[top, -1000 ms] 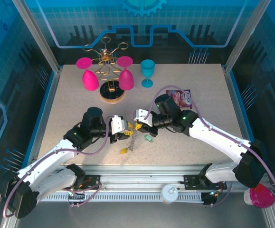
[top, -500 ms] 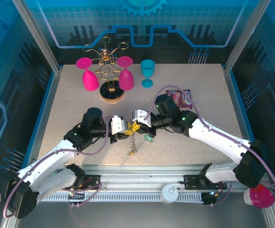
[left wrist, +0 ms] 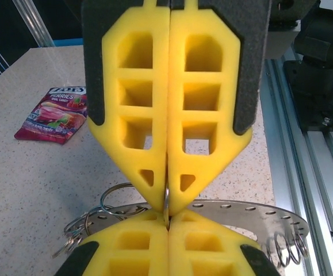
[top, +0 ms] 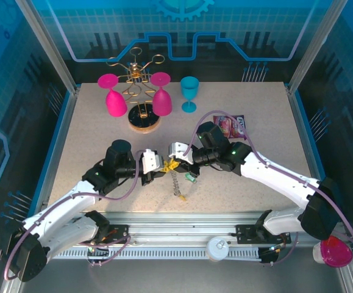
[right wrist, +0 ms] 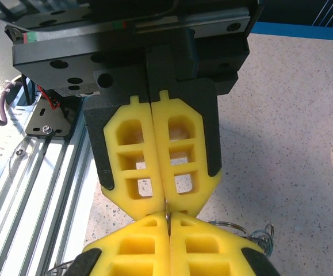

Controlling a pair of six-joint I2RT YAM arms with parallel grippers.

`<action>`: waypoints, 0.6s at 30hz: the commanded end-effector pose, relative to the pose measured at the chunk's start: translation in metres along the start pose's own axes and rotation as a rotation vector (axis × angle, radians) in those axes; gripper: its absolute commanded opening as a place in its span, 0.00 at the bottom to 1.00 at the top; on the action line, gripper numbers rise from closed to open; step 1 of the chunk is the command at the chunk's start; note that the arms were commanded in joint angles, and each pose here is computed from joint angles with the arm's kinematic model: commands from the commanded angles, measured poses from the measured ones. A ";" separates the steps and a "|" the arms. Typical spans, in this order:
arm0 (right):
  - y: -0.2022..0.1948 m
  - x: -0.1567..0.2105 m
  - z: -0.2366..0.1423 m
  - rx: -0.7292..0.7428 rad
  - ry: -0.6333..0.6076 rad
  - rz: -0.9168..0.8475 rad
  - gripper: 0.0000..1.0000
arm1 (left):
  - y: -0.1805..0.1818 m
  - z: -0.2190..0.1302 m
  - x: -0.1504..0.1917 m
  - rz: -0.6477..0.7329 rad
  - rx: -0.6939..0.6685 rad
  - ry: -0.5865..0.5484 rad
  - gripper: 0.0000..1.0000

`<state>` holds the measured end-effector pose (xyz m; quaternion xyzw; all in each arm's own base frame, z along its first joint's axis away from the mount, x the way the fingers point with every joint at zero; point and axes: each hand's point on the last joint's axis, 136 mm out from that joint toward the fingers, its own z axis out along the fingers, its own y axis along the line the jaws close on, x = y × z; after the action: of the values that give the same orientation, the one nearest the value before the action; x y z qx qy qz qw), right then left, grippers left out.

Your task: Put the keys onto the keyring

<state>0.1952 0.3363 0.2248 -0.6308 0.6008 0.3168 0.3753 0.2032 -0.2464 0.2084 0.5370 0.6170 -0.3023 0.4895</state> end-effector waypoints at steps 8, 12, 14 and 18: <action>-0.002 0.021 -0.017 0.076 0.086 -0.019 0.32 | 0.013 -0.007 -0.013 0.056 -0.080 0.004 0.00; -0.006 0.028 -0.020 0.101 0.151 -0.042 0.36 | 0.013 -0.006 -0.007 0.042 -0.075 0.039 0.00; -0.008 0.024 -0.019 0.109 0.158 -0.064 0.37 | 0.013 -0.005 -0.005 0.033 -0.073 0.051 0.00; -0.009 0.015 -0.012 0.101 0.163 -0.098 0.36 | 0.013 -0.004 -0.004 0.028 -0.063 0.060 0.00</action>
<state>0.2031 0.3118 0.2091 -0.6493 0.6262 0.2303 0.3650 0.2120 -0.2375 0.1982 0.5281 0.6508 -0.2666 0.4760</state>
